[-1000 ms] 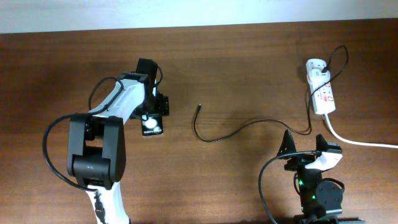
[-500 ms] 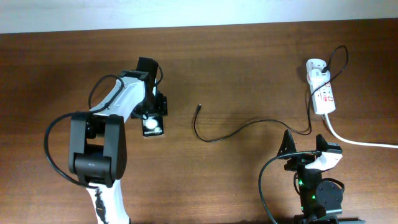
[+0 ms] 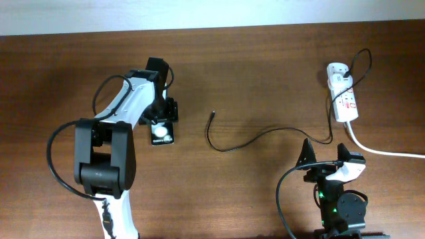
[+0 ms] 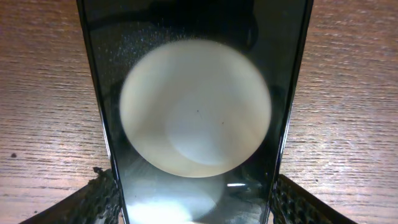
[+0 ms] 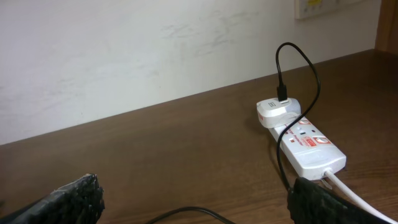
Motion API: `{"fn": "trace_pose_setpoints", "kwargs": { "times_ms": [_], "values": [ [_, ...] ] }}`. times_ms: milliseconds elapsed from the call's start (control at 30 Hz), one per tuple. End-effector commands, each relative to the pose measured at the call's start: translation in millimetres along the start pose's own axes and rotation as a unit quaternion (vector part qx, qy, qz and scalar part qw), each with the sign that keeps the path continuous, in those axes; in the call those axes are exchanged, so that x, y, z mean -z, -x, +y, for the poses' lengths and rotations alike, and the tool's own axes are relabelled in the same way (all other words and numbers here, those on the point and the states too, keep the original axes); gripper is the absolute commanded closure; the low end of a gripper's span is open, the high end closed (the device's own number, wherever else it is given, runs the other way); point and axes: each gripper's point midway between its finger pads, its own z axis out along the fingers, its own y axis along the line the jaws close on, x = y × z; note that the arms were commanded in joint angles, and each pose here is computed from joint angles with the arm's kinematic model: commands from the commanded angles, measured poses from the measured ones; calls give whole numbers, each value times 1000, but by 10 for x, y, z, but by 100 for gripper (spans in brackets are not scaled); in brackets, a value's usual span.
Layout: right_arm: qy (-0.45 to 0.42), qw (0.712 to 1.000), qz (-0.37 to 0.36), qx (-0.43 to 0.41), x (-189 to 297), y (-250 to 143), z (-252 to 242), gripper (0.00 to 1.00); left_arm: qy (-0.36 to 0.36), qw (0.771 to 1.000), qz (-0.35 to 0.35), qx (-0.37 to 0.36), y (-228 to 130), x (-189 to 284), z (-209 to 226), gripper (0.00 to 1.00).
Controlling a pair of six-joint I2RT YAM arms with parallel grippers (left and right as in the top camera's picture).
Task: Plug charger to phone and switch on socket
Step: 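Lift the phone with the left gripper and tilt it upright toward center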
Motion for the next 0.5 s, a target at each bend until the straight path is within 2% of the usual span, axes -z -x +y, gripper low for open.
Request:
{"fn": "trace_pose_setpoints", "kwargs": {
  "times_ms": [0,233,467],
  "values": [
    [-6,1000,1,-2,1,-21,-29,1,-5,999,-41,3,215,289,-36,27],
    [-6,1000,1,-2,1,-21,-29,1,-52,994,-93,2,364,924,-172,27],
    [-6,1000,1,-2,1,-21,-29,1,-123,988,-94,-6,309,1117,-394,27]
  ]
}}
